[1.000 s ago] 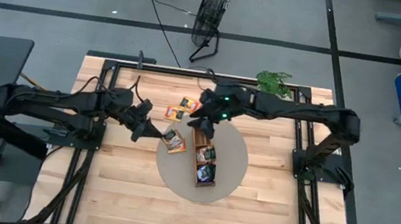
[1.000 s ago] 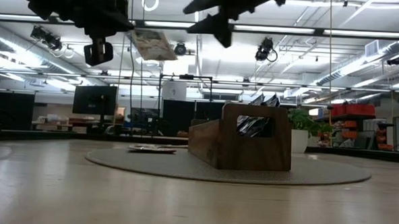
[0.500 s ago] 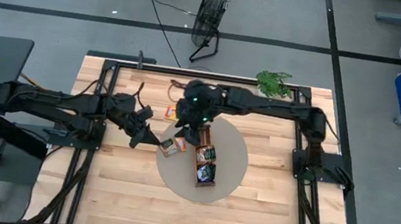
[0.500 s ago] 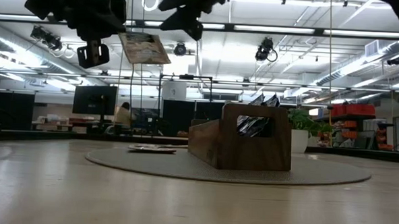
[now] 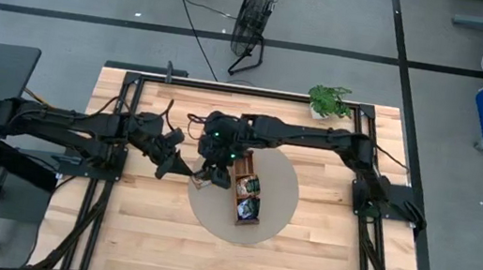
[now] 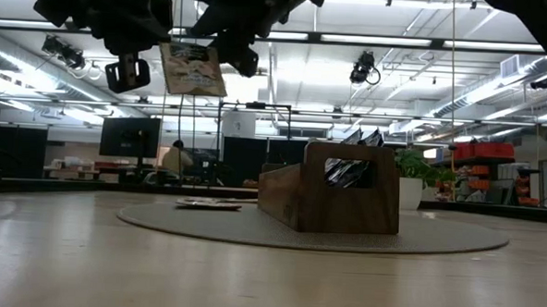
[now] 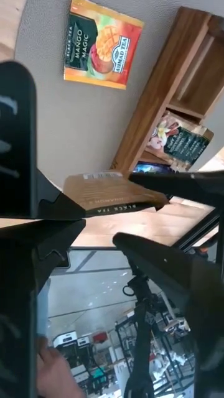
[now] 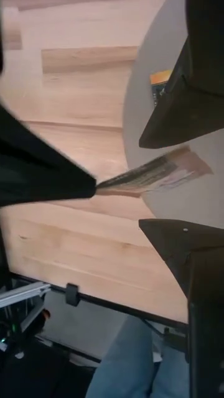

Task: Pick & Place Tea
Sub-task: Put the brown tea bag into the middle section of the wooden organizer

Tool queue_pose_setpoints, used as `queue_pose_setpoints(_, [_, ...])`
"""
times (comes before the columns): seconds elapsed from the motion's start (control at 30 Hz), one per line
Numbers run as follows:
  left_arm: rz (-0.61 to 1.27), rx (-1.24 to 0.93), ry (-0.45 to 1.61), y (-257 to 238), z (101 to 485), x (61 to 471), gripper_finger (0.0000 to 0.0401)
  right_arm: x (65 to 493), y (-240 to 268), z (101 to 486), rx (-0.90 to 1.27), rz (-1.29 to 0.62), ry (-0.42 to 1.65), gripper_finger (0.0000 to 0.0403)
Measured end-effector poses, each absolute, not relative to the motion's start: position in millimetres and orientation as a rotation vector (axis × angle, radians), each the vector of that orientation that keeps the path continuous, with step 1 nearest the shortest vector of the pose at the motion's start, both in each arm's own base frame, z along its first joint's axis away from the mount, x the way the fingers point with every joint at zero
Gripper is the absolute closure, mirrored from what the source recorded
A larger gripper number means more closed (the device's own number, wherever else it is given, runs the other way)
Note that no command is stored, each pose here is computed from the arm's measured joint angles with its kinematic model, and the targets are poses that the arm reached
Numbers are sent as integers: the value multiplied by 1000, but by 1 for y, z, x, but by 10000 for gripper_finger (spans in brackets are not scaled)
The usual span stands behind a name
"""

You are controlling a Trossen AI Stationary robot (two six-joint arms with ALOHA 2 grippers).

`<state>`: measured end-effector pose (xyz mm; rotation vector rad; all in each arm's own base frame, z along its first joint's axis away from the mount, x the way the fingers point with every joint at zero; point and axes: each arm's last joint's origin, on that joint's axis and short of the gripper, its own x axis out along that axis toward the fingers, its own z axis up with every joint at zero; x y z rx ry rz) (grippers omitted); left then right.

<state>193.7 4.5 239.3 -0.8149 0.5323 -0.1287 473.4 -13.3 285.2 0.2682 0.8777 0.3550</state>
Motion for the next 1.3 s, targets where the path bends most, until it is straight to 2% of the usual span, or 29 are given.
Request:
queue_pose_setpoints(0.23, [-127,-815,544,4,238,193,401,475,-13,286,285,376,861,200])
queue_pose_setpoints(0.37, [-129,-811,543,4,238,193,401,475,-12,286,310,392,861,220])
queue_pose_setpoints(0.5, [-129,-810,542,4,238,193,401,476,-12,287,319,394,854,268])
queue_pose_setpoints(0.67, [-129,-810,540,4,239,193,401,476,-12,288,346,412,842,377])
queue_pose_setpoints(0.8, [-122,-800,503,5,241,195,396,476,-13,288,386,393,854,393])
queue_pose_setpoints(0.93, [-93,-774,428,7,246,197,365,472,-13,290,440,341,891,399])
queue_pose_setpoints(1.17, [-54,-713,361,13,250,199,278,451,-8,317,421,211,916,401])
queue_pose_setpoints(1.3, [-16,-686,303,20,254,199,246,438,-1,339,381,119,870,402])
